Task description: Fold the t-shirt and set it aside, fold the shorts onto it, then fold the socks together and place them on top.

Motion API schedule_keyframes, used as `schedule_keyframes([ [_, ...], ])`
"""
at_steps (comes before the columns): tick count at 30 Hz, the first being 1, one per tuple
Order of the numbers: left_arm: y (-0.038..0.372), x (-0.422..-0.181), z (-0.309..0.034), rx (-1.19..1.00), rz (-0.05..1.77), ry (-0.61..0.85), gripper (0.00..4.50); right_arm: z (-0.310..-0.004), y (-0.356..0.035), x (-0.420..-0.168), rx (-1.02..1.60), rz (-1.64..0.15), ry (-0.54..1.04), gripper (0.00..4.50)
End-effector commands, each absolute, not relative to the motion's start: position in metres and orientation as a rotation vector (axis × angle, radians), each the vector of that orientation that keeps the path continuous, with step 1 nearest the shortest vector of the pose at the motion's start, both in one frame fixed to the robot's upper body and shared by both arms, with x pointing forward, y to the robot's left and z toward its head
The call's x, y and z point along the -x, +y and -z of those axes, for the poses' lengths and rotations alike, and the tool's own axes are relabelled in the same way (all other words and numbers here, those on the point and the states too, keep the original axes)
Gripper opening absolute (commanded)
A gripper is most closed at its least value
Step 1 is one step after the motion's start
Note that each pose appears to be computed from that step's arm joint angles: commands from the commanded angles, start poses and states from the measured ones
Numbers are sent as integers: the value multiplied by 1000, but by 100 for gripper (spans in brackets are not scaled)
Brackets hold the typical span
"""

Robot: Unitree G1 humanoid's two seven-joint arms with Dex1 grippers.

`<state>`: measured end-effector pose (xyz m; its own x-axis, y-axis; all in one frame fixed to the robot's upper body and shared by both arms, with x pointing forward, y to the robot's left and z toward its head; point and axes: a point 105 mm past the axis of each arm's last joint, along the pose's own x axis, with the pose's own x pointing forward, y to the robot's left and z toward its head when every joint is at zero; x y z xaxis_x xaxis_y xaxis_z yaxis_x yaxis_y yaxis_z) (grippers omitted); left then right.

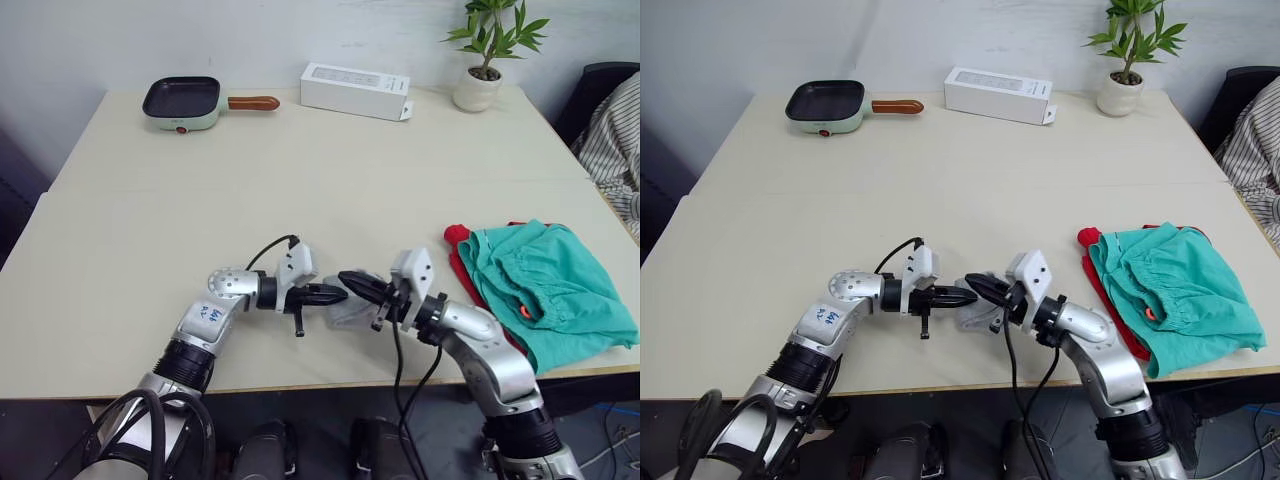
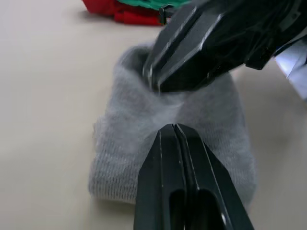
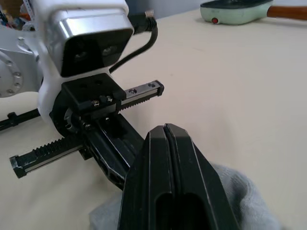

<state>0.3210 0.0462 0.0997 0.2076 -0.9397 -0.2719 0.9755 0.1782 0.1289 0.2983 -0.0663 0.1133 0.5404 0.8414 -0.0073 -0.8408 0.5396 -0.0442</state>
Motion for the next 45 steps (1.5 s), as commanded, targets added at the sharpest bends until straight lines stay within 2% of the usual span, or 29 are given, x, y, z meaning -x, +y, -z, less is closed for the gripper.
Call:
schedule_keyframes([
  [1, 47, -322, -88, -358, 1337, 171, 1, -96, -80, -307, 29, -904, 10, 0],
  [4, 49, -322, -87, -358, 1327, 180, 1, -88, -102, -314, 22, -818, 19, 0],
  [8, 53, -320, -77, -379, 1322, 199, 1, -83, -126, -311, 3, -760, 32, 0],
  [11, 54, -322, -78, -366, 1306, 186, 1, -98, -136, -304, -105, -764, -4, 0],
  [13, 54, -322, -79, -374, 1309, 173, 1, -116, -134, -292, -245, -840, -30, 0],
  [14, 54, -322, -80, -377, 1316, 165, 0, -120, -135, -286, -278, -863, -15, 17],
  [17, 52, -322, -80, -385, 1326, 150, 0, -122, -147, -277, -379, -865, 99, 92],
  [21, 51, -325, -81, -390, 1327, 137, 0, -100, -162, -258, -517, -854, 474, 234],
  [23, 51, -326, -81, -392, 1328, 134, 0, -100, -161, -257, -603, -853, 554, 304],
  [27, 50, -325, -80, -389, 1329, 128, 0, -109, -143, -261, -693, -910, 595, 445],
  [34, 50, -325, -79, -381, 1320, 121, 0, -102, -102, -282, -733, -918, 699, 445],
  [35, 50, -325, -79, -380, 1318, 121, 0, -101, -97, -284, -740, -916, 709, 428],
  [37, 51, -324, -78, -381, 1316, 121, 0, -98, -94, -287, -750, -896, 724, 385],
  [45, 59, -322, -80, -386, 1303, 117, 0, -98, -96, -295, -812, -835, 685, 90],
])
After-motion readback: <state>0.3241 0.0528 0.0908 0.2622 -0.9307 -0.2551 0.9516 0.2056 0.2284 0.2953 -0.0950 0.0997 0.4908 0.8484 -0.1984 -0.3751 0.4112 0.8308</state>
